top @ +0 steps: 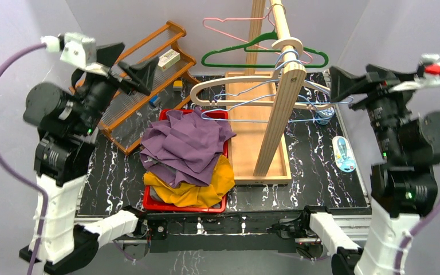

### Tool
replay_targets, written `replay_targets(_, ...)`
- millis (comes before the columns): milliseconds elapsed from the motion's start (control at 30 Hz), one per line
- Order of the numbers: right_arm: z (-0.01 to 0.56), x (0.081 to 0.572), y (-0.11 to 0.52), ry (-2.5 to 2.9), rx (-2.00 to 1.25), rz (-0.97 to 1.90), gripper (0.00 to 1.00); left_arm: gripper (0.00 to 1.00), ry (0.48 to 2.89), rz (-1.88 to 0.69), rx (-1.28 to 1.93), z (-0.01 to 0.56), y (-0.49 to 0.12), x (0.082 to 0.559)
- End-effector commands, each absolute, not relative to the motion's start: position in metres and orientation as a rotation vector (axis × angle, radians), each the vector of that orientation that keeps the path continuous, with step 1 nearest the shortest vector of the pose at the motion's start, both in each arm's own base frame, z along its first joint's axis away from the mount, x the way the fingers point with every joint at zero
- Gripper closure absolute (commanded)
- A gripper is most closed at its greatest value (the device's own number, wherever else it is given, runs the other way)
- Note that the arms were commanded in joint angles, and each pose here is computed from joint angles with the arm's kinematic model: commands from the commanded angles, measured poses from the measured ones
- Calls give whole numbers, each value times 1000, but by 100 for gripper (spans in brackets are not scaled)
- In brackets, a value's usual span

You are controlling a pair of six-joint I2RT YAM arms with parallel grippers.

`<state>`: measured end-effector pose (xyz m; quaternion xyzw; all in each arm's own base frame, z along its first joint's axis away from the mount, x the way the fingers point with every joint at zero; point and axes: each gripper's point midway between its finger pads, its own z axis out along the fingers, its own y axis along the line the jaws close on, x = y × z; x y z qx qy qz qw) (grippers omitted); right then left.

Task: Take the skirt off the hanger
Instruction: Reset both arms

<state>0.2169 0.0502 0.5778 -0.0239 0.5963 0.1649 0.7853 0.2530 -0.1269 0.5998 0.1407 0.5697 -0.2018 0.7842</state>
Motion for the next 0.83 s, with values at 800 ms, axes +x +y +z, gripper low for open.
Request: replay_targets(800, 551, 168, -9, 1302, 156, 85, 2, 2, 1234, -184, 96, 550, -54, 220)
